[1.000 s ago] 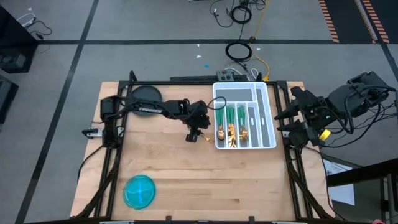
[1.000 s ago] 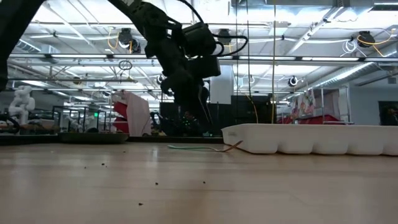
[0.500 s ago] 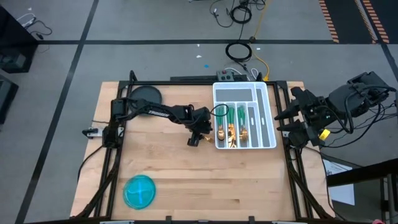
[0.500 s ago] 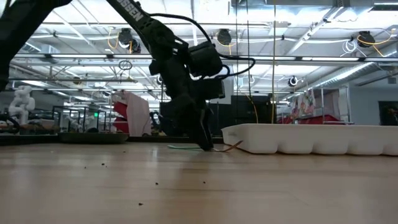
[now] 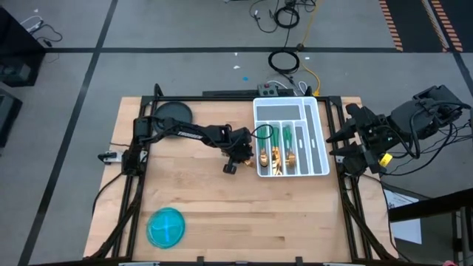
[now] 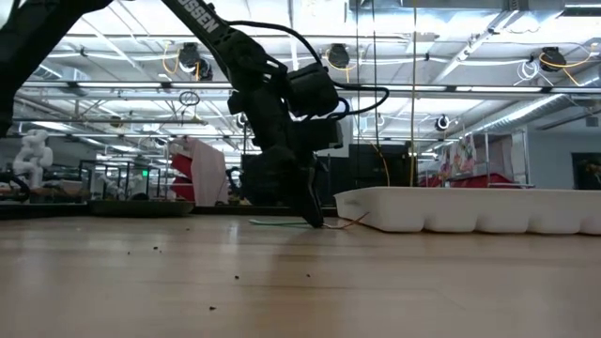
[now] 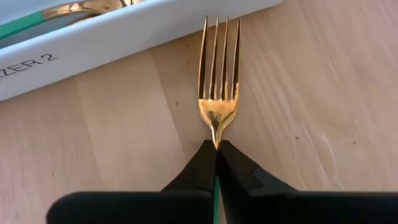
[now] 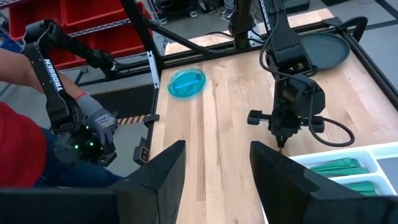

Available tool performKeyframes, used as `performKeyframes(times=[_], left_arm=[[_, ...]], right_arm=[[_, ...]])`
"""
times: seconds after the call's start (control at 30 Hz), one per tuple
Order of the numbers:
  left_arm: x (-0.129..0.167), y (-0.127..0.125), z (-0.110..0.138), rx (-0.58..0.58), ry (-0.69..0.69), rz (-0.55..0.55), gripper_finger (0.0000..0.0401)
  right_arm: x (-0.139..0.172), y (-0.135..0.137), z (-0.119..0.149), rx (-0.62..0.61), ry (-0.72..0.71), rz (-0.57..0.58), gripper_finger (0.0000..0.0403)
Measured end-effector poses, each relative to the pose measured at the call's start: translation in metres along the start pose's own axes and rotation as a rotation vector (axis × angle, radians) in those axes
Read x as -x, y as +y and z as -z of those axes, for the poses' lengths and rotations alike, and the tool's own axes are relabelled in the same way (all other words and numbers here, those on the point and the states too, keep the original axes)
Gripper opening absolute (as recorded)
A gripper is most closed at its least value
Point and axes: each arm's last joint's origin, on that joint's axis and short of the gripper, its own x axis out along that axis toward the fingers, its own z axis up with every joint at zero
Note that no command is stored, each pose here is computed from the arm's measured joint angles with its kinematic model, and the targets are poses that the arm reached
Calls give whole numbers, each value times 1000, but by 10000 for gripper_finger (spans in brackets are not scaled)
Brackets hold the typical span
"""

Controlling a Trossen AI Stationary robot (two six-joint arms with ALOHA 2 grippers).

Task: Sort silverware
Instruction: Put the green fork into the middle right slot of the white silverware tray

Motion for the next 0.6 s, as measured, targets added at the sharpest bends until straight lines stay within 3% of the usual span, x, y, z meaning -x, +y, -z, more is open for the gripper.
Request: performKeyframes(times=[0.3, 0.6], left_arm=[[16, -4, -3, -31, 18, -9, 4], [28, -14, 7, -32, 149, 32, 4]], right_arm=[[0, 0, 1, 3, 6, 1, 171], [1, -1, 1, 8, 4, 0, 171]])
